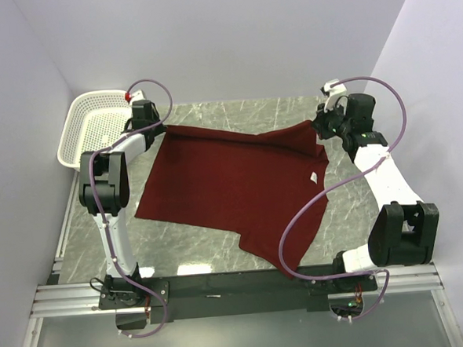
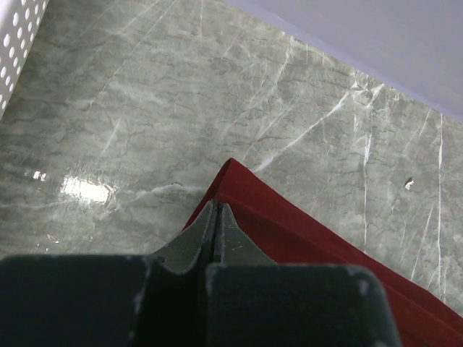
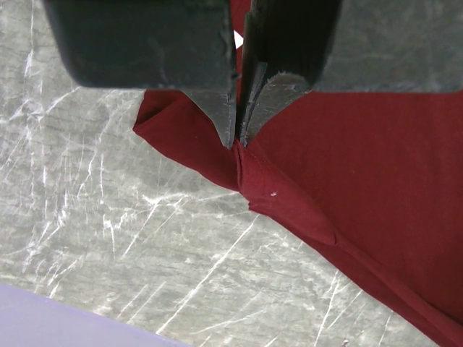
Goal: Fold and stack the t-shirts
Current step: Fold the tshirt
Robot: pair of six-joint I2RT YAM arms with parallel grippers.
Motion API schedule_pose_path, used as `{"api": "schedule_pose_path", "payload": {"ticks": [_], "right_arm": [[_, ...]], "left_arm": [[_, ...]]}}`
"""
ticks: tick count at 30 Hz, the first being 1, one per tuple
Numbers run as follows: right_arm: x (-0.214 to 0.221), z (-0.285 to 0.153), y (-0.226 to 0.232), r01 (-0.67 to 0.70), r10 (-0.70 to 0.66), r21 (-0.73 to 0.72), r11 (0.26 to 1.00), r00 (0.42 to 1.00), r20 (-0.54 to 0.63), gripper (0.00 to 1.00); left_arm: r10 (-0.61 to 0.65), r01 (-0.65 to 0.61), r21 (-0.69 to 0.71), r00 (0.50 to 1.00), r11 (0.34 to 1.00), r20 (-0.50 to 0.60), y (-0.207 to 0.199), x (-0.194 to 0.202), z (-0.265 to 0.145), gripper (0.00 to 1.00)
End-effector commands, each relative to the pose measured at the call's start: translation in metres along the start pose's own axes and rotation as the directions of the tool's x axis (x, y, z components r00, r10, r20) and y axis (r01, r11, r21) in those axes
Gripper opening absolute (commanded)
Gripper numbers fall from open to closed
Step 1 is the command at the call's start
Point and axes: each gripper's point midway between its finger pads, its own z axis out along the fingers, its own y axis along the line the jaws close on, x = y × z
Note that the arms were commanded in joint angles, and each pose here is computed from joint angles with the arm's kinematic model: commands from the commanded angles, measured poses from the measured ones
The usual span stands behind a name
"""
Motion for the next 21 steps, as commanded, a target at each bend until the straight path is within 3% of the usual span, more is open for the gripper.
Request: {"api": "schedule_pose_path", "payload": {"ticks": [1,21], "right_arm": [[-0.014,-0.011,0.0,0.029,-0.029,0.005,1.0,0.998,0.051,0.0],[-0.004,-0.011,0.004,0.028,-0.027,-0.015,1.0,0.999,0.031,0.0]], "left_arm": [[-0.004,0.0,0.037,0.996,0.999,0.084,-0.011,-0.037,-0.017,0.0],[-0.011,0.009,0.026,0.998,1.0,0.068,-0.005,-0.026,-0.02,0.0]]}}
